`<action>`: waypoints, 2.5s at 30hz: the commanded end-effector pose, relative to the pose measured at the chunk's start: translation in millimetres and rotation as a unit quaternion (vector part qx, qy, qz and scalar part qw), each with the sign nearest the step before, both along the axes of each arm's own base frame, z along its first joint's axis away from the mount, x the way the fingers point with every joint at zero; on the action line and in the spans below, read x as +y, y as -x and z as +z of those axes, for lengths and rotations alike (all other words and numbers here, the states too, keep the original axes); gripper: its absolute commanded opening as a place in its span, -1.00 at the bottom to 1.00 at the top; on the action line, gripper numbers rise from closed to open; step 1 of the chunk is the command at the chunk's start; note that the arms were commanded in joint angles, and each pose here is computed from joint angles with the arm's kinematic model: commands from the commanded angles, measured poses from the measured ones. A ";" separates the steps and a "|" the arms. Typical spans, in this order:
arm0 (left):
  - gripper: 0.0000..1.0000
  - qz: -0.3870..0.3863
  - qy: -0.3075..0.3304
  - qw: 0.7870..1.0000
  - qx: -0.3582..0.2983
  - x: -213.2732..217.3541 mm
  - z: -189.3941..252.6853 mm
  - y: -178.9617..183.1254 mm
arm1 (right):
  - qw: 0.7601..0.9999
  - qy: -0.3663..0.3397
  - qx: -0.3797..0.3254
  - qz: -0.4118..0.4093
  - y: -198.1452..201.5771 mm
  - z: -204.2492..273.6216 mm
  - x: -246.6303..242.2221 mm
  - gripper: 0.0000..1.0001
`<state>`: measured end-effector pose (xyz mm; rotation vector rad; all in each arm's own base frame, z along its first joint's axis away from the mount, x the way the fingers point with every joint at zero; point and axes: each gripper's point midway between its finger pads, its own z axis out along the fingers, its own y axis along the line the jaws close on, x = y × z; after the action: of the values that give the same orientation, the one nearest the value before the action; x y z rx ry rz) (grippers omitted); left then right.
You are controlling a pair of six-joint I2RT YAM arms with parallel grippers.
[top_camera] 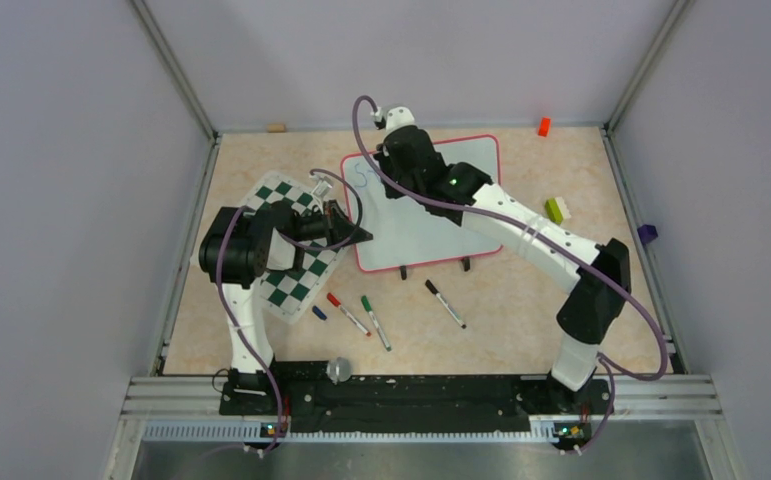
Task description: Write a sentence on the whiteboard
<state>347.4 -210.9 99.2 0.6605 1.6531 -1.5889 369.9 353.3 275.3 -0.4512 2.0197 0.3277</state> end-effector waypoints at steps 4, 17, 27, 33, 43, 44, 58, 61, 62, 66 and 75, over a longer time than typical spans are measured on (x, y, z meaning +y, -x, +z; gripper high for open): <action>-0.86 0.010 0.002 0.994 -0.105 2.6 13.8 -11.6 | 1.000 -0.013 -0.018 0.009 -2.9 18.6 11.7 -1.00; -0.86 0.010 0.001 0.994 -0.108 2.9 14.1 -10.0 | 1.000 -0.009 -0.016 0.009 -7.9 13.6 17.0 -1.00; -0.86 0.010 0.001 0.994 -0.109 2.9 14.1 -8.9 | 1.000 -0.005 -0.017 0.007 -10.1 10.3 18.4 -1.00; -0.86 0.011 0.001 0.994 -0.111 3.0 14.0 -8.8 | 1.000 0.003 -0.017 -0.002 -12.4 8.1 15.2 -1.00; -0.86 0.011 0.001 0.994 -0.112 3.0 14.6 -8.5 | 1.000 0.014 -0.015 -0.015 -13.7 5.0 8.7 -1.00; -0.86 0.011 0.001 0.994 -0.111 3.0 14.4 -8.8 | 1.000 0.016 -0.014 -0.016 -13.6 3.9 8.3 -1.00; -0.86 0.012 0.001 0.994 -0.111 3.0 14.2 -8.8 | 0.999 0.022 -0.014 -0.043 -17.7 4.8 -5.8 -1.00; -0.86 0.012 0.001 0.994 -0.111 3.0 14.8 -8.9 | 0.999 0.024 -0.013 -0.045 -18.2 3.7 -6.8 -1.00; -0.86 0.011 0.001 0.994 -0.111 3.1 14.3 -8.5 | 0.999 0.024 -0.013 -0.045 -18.0 3.3 -6.9 -1.00; -0.86 0.011 0.001 0.994 -0.111 3.1 14.2 -8.6 | 0.999 0.023 -0.014 -0.046 -18.4 4.3 -7.5 -1.00; -0.86 0.012 0.001 0.994 -0.111 3.0 14.3 -9.2 | 0.999 0.014 -0.018 -0.044 -17.3 11.5 -9.3 -1.00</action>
<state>347.7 -210.8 99.1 0.6574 1.6547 -1.5887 382.7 350.1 260.0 -0.4419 2.0522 0.2257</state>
